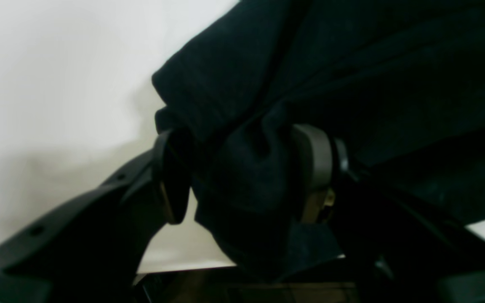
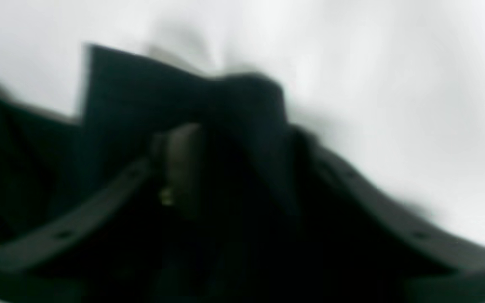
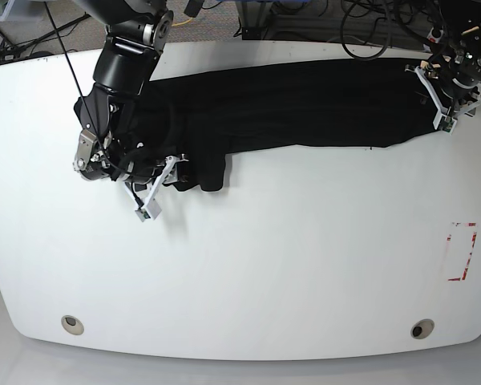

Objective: Fold the T-shirt properly
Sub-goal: 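Grasp the hanging fabric with the right gripper and tuck it under, then grasp the folded strip's ends with both grippers and straighten it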

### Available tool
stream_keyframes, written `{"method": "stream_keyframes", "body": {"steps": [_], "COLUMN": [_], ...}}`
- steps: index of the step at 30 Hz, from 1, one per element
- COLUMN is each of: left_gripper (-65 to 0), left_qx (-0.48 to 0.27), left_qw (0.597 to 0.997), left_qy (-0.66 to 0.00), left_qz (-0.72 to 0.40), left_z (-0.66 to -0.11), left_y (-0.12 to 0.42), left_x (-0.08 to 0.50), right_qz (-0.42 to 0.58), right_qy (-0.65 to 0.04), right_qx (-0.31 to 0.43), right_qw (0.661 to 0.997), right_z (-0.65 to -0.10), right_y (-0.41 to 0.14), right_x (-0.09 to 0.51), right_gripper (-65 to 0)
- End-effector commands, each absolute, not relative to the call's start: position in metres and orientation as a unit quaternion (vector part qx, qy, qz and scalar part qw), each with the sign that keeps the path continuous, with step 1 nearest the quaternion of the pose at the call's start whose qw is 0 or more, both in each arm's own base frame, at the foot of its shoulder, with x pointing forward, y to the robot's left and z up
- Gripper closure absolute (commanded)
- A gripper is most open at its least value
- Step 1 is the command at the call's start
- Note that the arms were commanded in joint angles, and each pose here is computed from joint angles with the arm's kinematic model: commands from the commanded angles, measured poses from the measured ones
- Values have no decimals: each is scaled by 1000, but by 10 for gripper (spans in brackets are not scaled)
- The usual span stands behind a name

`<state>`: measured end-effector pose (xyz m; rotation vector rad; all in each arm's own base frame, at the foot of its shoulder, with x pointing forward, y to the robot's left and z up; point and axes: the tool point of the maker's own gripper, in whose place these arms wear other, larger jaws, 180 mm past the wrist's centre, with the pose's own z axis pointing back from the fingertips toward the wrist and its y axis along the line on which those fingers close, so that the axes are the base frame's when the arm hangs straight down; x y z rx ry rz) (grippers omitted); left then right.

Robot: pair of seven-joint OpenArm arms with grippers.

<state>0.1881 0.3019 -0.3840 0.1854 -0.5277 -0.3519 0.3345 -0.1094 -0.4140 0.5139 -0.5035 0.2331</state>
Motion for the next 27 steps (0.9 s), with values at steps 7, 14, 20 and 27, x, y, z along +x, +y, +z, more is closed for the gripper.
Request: {"method": "stream_keyframes", "body": {"steps": [7, 14, 20, 27], "left_gripper": [-325, -328, -326, -328], "left_qx": [93, 98, 104, 102], "left_qw": [940, 944, 943, 940], "left_qy": [-272, -256, -234, -248], "left_qz": [-181, -184, -211, -213], "left_z": [-378, -385, -397, -395], "left_y": [300, 302, 296, 294], "left_x": [195, 191, 189, 193], "right_qz": [109, 130, 142, 120], "right_qy": [-296, -330, -341, -337], "right_qx": [248, 198, 131, 78], "right_qw": [916, 914, 920, 931], "right_z": [-395, -366, -343, -334], "right_y": [-115, -134, -163, -197], "right_x": [356, 353, 332, 300], "right_gripper": [0, 0, 0, 0]}}
